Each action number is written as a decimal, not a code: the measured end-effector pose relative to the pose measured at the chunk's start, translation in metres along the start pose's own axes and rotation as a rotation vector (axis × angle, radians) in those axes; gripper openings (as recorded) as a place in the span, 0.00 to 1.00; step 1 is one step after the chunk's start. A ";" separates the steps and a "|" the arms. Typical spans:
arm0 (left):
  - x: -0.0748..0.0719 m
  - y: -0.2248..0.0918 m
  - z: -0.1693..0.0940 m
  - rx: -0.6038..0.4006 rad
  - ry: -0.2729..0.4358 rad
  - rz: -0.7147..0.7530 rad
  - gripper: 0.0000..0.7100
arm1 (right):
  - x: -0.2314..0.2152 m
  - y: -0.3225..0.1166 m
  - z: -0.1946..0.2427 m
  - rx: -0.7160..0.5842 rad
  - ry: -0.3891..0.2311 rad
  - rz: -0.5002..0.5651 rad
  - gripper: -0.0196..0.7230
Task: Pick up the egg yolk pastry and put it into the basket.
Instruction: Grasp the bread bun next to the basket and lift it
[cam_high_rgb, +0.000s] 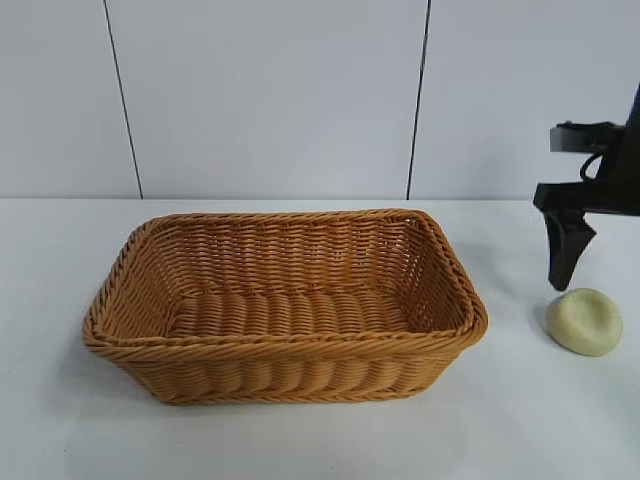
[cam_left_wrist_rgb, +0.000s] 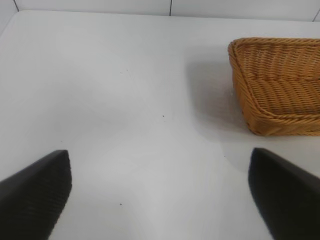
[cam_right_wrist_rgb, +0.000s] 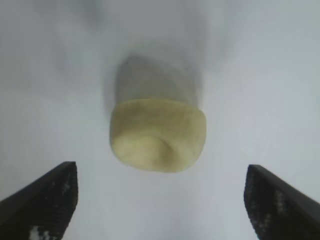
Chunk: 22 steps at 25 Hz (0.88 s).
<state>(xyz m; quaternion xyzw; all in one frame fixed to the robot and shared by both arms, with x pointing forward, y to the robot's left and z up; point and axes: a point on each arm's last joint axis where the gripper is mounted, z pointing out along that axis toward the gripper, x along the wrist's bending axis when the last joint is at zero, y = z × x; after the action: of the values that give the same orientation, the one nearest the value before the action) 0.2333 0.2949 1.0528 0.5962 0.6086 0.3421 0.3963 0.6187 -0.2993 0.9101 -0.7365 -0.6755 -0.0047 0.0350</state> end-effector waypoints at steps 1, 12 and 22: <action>0.000 0.000 0.000 0.000 0.000 0.000 0.98 | 0.000 0.001 0.006 0.010 -0.001 0.003 0.89; 0.000 0.000 0.000 -0.001 0.000 0.000 0.98 | -0.001 0.007 0.019 -0.020 -0.003 0.030 0.64; 0.000 0.000 0.000 -0.001 0.000 0.000 0.98 | -0.001 0.007 0.021 -0.012 -0.003 0.001 0.44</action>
<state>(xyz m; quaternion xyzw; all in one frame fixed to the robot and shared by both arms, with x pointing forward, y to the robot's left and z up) 0.2331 0.2949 1.0528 0.5960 0.6084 0.3425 0.3967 0.6248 -0.2997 0.8889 -0.7371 -0.6751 -0.0078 0.0296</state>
